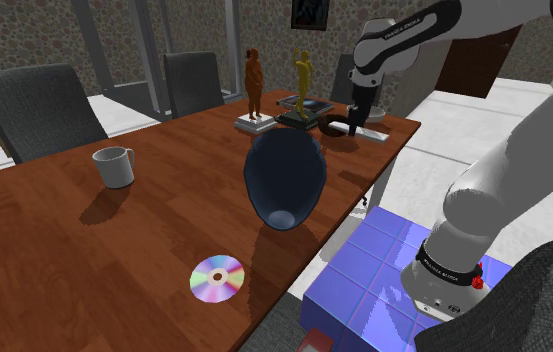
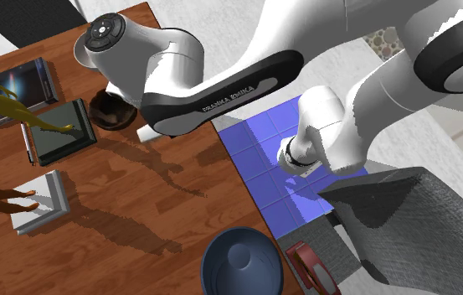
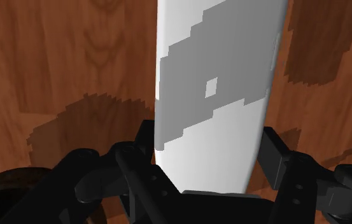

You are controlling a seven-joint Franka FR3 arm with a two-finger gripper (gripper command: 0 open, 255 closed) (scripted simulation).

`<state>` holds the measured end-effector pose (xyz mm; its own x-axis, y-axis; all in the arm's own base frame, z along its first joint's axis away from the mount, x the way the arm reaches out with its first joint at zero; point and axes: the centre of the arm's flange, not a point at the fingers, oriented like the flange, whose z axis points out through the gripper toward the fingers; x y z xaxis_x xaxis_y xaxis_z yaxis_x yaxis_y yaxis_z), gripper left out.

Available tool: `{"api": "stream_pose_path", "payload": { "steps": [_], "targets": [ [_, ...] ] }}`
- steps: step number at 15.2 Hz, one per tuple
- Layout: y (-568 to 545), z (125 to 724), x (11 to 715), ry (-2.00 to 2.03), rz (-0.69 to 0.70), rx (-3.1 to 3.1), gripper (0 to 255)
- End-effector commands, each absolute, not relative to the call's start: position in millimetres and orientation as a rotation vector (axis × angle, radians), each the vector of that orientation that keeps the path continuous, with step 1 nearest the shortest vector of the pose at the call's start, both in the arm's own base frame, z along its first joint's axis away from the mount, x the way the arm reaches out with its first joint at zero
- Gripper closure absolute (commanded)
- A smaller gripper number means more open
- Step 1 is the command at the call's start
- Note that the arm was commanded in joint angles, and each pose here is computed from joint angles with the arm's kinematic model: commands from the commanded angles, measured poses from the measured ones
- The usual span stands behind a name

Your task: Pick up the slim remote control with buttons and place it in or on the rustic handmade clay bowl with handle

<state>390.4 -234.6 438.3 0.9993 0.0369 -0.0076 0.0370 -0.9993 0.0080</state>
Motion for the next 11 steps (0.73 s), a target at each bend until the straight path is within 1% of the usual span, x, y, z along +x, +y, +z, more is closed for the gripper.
{"api": "stream_pose_path", "payload": {
  "steps": [1,11],
  "targets": [
    [-235,449,391,0.058,-0.012,3.133,255],
    [-235,499,391,0.058,-0.012,3.133,255]
  ]
}}
